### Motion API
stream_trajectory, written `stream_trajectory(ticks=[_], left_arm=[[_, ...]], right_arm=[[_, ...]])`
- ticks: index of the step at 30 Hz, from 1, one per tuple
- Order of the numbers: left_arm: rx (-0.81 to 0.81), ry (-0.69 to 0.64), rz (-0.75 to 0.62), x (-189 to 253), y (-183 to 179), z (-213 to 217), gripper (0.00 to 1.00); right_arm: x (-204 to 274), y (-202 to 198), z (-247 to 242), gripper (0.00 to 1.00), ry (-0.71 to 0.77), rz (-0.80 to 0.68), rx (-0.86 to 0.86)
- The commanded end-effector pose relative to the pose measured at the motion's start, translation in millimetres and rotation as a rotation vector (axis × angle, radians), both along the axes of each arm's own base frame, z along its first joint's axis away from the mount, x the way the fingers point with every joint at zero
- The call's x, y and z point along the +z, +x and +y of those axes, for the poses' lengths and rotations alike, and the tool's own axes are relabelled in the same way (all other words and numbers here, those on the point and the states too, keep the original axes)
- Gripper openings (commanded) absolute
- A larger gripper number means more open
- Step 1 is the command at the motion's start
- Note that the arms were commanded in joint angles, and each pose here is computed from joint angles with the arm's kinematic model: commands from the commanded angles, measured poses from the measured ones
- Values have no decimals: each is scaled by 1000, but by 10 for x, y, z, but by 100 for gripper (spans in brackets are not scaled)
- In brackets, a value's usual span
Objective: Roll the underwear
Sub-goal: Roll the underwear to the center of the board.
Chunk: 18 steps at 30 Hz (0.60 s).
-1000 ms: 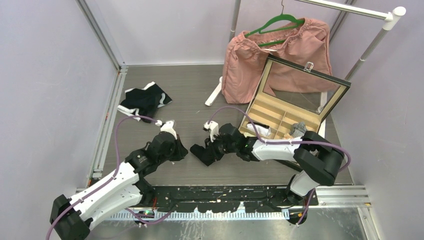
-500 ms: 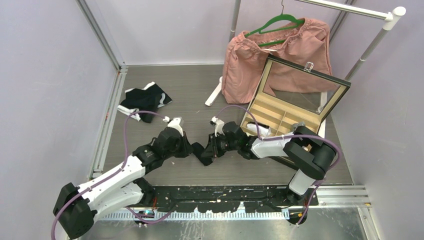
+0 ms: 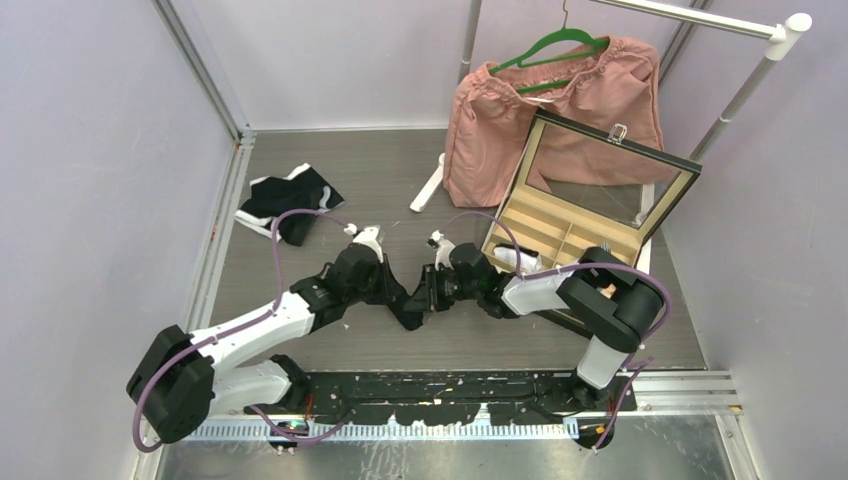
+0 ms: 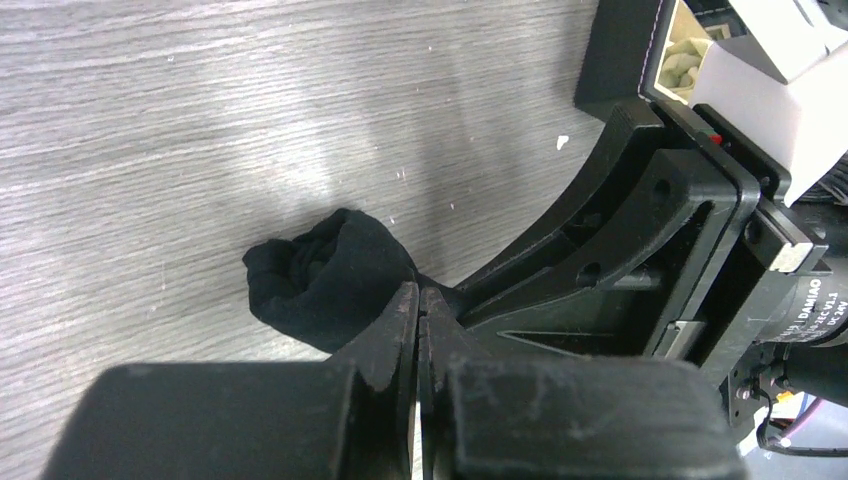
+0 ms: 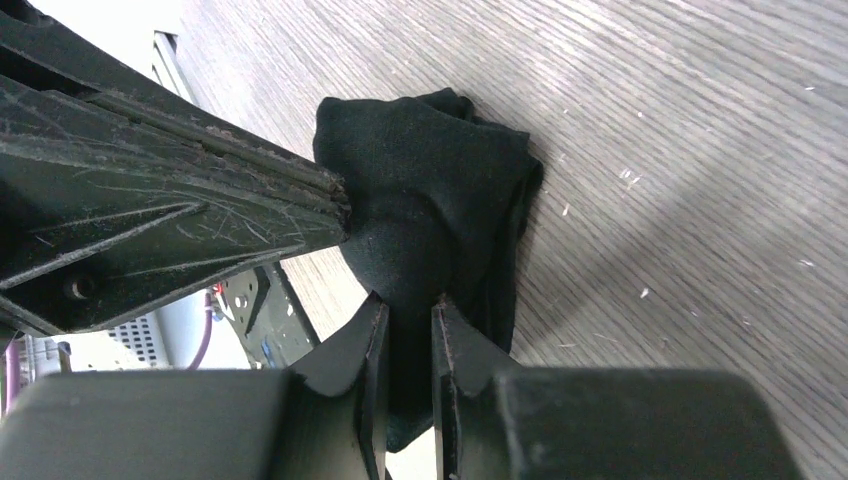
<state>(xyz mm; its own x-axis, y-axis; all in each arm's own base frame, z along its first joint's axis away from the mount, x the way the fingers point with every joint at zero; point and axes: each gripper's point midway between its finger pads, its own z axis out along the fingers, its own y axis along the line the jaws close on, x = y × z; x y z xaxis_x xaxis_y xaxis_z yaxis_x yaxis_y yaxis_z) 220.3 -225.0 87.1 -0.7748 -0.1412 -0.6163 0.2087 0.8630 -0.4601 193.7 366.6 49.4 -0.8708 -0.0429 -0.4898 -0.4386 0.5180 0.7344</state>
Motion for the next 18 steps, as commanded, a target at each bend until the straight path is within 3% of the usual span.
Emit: stream_trajectory(ticks=[1, 11, 18], left_arm=[[20, -23, -60, 24, 125, -26, 1], [82, 61, -35, -290, 165, 118, 1], [121, 131, 20, -577, 110, 253, 1]], right_arm=[[-285, -15, -164, 3, -79, 57, -51], [-376, -77, -199, 7, -96, 96, -44], [-411, -105, -249, 17, -117, 94, -41]])
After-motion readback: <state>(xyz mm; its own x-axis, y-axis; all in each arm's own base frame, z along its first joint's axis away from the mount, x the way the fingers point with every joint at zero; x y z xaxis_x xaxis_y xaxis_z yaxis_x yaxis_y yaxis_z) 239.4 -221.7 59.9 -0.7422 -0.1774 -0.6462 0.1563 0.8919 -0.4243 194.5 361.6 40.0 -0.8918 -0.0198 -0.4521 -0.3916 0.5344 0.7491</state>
